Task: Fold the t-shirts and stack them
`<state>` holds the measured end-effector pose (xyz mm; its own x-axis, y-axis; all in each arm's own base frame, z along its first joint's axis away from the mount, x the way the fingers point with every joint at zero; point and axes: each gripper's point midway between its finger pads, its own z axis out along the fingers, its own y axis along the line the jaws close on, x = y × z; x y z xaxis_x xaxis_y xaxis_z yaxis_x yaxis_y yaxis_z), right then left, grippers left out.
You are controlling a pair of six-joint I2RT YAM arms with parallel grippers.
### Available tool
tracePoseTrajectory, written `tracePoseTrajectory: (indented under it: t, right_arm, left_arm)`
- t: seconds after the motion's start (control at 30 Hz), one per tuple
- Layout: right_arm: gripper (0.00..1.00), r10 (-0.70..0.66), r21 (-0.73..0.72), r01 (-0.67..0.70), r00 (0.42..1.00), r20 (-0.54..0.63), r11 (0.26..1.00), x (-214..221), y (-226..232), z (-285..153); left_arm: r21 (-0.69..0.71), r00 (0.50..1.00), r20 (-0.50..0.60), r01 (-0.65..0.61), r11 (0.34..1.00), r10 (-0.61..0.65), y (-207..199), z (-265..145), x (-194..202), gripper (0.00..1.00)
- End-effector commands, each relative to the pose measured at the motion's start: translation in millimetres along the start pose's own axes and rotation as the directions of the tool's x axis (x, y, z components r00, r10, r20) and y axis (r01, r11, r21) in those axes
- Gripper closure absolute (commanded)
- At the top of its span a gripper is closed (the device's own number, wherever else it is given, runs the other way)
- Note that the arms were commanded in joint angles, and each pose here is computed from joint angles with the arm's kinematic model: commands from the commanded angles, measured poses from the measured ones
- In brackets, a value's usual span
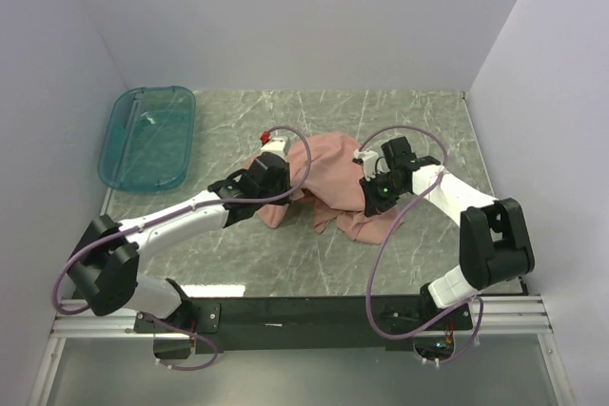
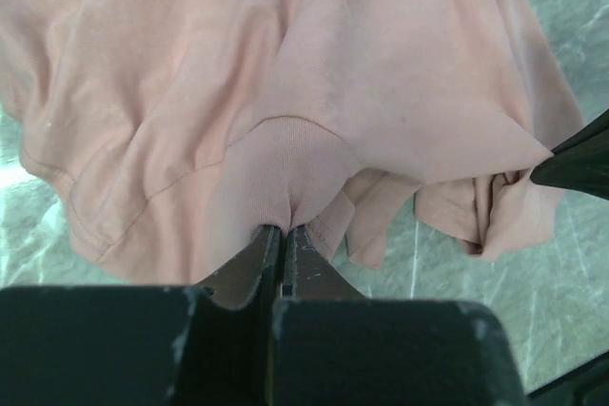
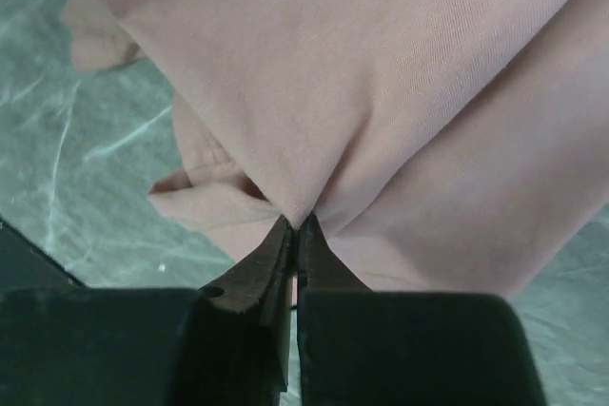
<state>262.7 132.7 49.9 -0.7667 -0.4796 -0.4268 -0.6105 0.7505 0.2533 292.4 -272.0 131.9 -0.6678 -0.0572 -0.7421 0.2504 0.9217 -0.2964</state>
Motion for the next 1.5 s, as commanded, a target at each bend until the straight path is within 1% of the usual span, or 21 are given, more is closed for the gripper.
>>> tracePoseTrajectory:
  t: [0.0,0.1,0.17,0.2,0.33,0.37,0.5,0.6,0.67,0.8,0.9,1.03,1.1,1.2,1.27,1.3,1.33,1.37,1.4,1.43,1.47]
  right_arm:
    - [1.00,-0.069,-0.017,0.071,0.990,0.127,0.997,-34,11,-35]
    - [1.00,-0.211,0.089,0.194,0.947,0.244,0.977,-55,13,-100]
    - [1.00,-0.321,0.185,0.281,0.916,0.240,0.942,-55,9,-137]
    - [1.00,-0.386,0.272,0.309,0.872,0.301,0.911,-69,11,-176]
    - [1.00,-0.581,0.476,0.397,0.739,0.341,0.784,-79,29,-258]
    - [1.00,-0.608,0.513,0.397,0.711,0.352,0.761,-81,34,-273]
    - [1.00,-0.743,0.732,0.293,0.528,0.412,0.615,-94,68,-377]
    - [1.00,-0.799,0.821,0.198,0.431,0.418,0.536,-101,93,-448]
    - [1.00,-0.809,0.844,0.137,0.401,0.431,0.518,-98,105,-479]
    - [1.00,-0.843,0.875,0.028,0.284,0.456,0.483,-86,138,-536]
    - [1.00,-0.856,0.887,-0.037,0.250,0.453,0.459,-78,147,-559]
    - [1.00,-0.860,0.901,-0.084,0.272,0.432,0.426,-78,139,-567]
    - [1.00,-0.843,0.898,-0.078,0.316,0.435,0.434,-85,124,-554]
    - [1.00,-0.808,0.888,-0.047,0.394,0.437,0.457,-100,90,-512]
    - [1.00,-0.790,0.884,-0.035,0.435,0.433,0.465,-106,70,-487]
    - [1.00,-0.754,0.873,-0.014,0.498,0.429,0.487,-110,48,-456]
    - [1.00,-0.748,0.874,-0.021,0.507,0.428,0.485,-116,38,-447]
    - [1.00,-0.713,0.861,0.008,0.565,0.416,0.509,-120,16,-414]
    - [1.00,-0.690,0.852,0.001,0.588,0.423,0.523,-124,4,-400]
    - [1.00,-0.683,0.854,-0.016,0.591,0.428,0.521,-132,-7,-392]
    - [1.00,-0.641,0.834,0.008,0.645,0.417,0.551,-136,-31,-356]
  left_arm:
    - [0.040,0.994,0.107,-0.005,0.999,0.001,-8,-31,-33,1.00]
    - [0.028,0.977,0.210,-0.036,0.999,0.029,-4,-65,-65,1.00]
    - [0.031,0.957,0.286,-0.052,0.998,0.041,-4,-90,-88,1.00]
    - [0.051,0.935,0.351,-0.071,0.996,0.049,-5,-113,-105,1.00]
    - [0.146,0.851,0.525,-0.128,0.981,0.033,-16,-178,-146,1.00]
    - [0.206,0.810,0.586,-0.171,0.964,0.018,-25,-205,-158,1.00]
    - [0.320,0.718,0.695,-0.275,0.907,-0.027,-47,-270,-185,1.00]
    - [0.380,0.648,0.758,-0.352,0.855,-0.070,-64,-326,-211,1.00]
    - [0.413,0.601,0.792,-0.393,0.821,-0.110,-75,-363,-229,1.00]
    - [0.477,0.545,0.820,-0.483,0.734,-0.175,-95,-416,-245,1.00]
    - [0.500,0.498,0.838,-0.532,0.683,-0.225,-101,-451,-251,0.99]
    - [0.467,0.413,0.871,-0.534,0.705,-0.265,-93,-483,-267,1.00]
    - [0.437,0.421,0.876,-0.487,0.756,-0.235,-88,-465,-275,1.00]
    - [0.368,0.483,0.862,-0.391,0.844,-0.152,-81,-404,-281,1.00]
    - [0.319,0.556,0.826,-0.329,0.889,-0.091,-79,-345,-275,1.00]
    - [0.300,0.572,0.816,-0.302,0.905,-0.079,-76,-326,-275,1.00]
    - [0.268,0.612,0.790,-0.278,0.922,-0.045,-71,-292,-265,1.00]
    - [0.273,0.657,0.752,-0.242,0.931,-0.050,-69,-260,-260,1.00]
    - [0.252,0.650,0.757,-0.196,0.948,-0.067,-45,-240,-272,1.00]
    - [0.259,0.707,0.703,-0.157,0.953,-0.075,-27,-198,-256,1.00]
    - [0.291,0.751,0.642,-0.051,0.955,-0.155,-9,-158,-252,1.00]
